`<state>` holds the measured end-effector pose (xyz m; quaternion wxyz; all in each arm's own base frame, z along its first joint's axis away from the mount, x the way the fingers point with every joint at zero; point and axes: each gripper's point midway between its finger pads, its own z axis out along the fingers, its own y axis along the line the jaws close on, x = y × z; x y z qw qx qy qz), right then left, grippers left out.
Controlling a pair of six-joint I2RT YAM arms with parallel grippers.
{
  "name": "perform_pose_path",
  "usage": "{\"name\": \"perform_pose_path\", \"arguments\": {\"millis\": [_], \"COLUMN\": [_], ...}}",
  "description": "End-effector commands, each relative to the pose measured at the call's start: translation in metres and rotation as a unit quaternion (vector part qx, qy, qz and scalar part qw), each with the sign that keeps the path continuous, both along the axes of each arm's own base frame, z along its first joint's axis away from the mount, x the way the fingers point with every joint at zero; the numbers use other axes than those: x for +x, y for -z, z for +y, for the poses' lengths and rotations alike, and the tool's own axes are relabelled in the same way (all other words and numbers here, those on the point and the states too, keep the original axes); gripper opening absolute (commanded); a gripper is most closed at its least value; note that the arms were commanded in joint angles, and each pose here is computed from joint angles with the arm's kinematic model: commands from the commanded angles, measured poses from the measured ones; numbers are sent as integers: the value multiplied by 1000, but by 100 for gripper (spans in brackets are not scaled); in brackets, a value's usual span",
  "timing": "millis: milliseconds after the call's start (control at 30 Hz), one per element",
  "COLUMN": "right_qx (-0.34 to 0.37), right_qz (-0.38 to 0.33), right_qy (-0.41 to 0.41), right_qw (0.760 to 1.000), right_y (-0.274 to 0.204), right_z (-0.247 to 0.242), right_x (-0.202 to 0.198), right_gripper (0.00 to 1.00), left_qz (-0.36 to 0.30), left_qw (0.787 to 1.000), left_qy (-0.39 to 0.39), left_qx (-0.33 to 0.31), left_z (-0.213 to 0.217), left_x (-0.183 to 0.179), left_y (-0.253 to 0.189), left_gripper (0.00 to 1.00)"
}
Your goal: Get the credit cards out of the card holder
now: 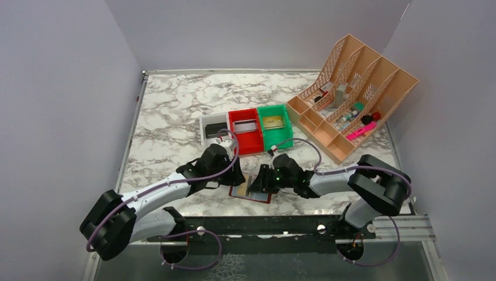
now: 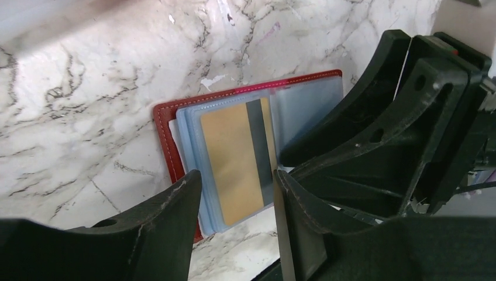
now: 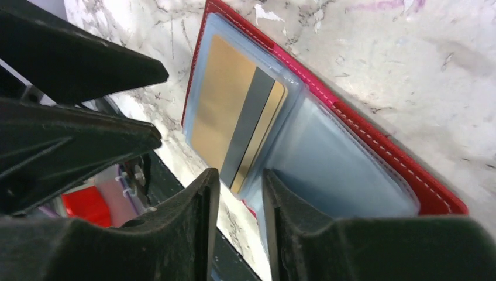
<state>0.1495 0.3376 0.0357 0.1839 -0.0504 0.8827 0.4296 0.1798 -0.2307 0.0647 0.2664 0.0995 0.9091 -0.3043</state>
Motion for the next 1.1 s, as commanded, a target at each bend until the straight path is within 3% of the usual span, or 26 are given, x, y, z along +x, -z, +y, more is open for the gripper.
{"name": "perform_pose_path", "arguments": {"millis": [0,367,467,600,1067], "right_qx": [2,24,33,36,33], "right_qz": [22,33,35,31,20], "right_qy": [43,77,83,89,80], "right_qw": [999,996,995,995,996], "right_y": [11,19,19,16,11], "right_z": [5,-1,-3,-6,-13], "right_x": [10,11,10,10,7], "right_gripper": [37,25,16,2,8], "left_qz": [6,19,22,21,29], "left_qw": [1000,999,998,999,997], "left_qy": [23,51,49,42,18], "left_qx": [-8,6,13,21,66], "left_z": [-10,-14,-13,-9,5], "left_x": [-8,-21,-23,-22,-19], "left_y": [9,28,31,35,51], "left_gripper": [50,21,15,13,10]}}
